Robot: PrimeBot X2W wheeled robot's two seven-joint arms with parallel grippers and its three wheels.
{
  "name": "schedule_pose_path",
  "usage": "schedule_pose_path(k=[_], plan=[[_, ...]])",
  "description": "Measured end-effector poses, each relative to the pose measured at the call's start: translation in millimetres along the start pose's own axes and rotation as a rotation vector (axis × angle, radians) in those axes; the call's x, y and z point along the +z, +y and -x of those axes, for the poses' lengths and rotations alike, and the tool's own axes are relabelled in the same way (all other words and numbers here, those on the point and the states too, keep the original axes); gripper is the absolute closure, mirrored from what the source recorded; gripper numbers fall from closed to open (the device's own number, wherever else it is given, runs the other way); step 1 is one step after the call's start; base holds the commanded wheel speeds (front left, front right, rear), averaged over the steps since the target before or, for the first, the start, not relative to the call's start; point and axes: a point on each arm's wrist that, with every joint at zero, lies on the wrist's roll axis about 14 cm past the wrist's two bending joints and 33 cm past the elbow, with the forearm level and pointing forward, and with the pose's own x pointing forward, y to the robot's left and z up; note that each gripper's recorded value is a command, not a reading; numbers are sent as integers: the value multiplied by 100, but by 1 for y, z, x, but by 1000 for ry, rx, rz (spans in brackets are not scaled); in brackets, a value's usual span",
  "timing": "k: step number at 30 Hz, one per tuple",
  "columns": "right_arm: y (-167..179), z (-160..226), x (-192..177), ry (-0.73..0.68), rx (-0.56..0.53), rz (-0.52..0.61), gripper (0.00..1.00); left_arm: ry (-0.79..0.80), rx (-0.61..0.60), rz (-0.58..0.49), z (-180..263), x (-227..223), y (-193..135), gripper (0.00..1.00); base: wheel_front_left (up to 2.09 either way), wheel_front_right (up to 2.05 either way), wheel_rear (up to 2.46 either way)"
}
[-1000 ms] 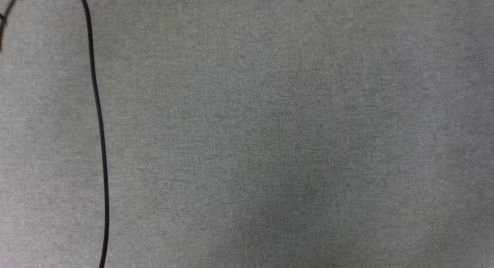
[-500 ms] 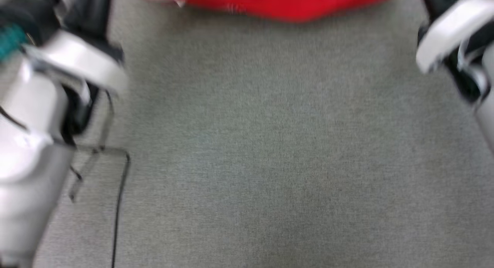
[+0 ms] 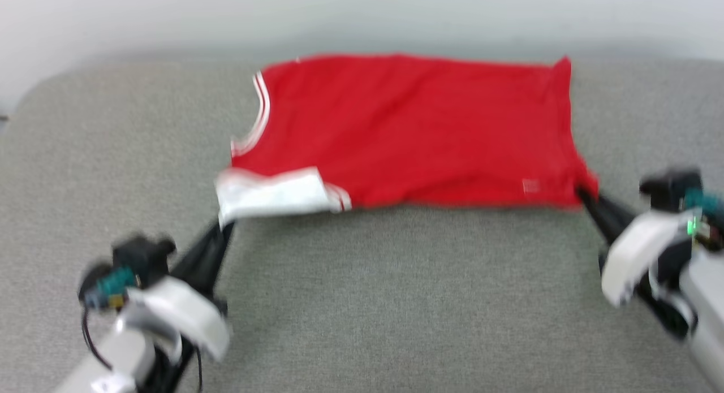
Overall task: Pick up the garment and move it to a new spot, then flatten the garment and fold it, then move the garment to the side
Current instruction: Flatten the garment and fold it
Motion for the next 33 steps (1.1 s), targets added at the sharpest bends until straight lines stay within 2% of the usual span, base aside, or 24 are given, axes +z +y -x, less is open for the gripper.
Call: schedule_pose_path(k=[9,14,20,26,33], plan=[[14,66,-45,78,-14,-71,100,162,18,140,76,-48,-34,100,0,0,0],[16,102,-69,117,-35,-117,100,269,-6,217,111,-70,-60,100,0,0,0],[14,126,-88,155,-56,-144,100,404,-63,279,137,-87,-84,100,0,0,0],[13,143,-100,187,-73,-161,100,424,-56,285,145,-85,-83,100,0,0,0],[16,139,-90,163,-75,-165,100,331,-99,195,124,-65,-83,100,0,0,0]])
